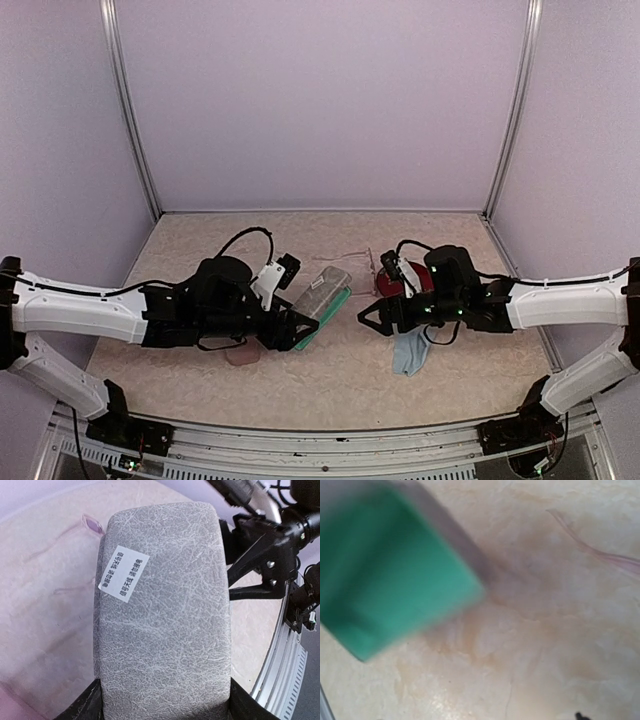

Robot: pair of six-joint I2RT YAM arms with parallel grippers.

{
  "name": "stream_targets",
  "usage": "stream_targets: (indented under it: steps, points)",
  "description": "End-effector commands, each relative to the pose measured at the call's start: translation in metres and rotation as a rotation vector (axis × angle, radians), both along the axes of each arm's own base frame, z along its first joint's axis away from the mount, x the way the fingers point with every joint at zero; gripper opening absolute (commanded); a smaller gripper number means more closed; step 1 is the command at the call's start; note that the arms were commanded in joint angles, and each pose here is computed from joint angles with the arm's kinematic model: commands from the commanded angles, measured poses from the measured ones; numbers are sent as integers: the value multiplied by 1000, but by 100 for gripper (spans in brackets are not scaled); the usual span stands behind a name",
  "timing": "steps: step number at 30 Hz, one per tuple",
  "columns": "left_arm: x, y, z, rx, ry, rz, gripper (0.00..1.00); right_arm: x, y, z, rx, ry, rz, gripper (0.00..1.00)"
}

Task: Organize the sunglasses
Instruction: Pass from the left arm to the right

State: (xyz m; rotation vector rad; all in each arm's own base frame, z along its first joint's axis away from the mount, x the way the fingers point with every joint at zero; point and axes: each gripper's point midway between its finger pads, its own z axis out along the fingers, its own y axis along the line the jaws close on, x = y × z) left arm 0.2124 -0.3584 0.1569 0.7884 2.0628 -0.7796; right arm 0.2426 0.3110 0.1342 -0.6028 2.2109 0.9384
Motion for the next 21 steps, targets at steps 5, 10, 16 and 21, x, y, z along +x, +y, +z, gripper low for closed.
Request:
stream_targets:
  steps: [5,10,16,21]
  points:
    - [9,30,22,96,-230,180,0,13,-1,0,-9,24,-35,79]
    - [12,34,20,113,-250,210,0,13,2,-6,-15,45,-32,79]
    - [15,33,16,111,-249,214,0,11,6,-9,1,57,-14,79]
    - [14,26,32,-168,-93,153,0,5,22,2,118,58,49,79]
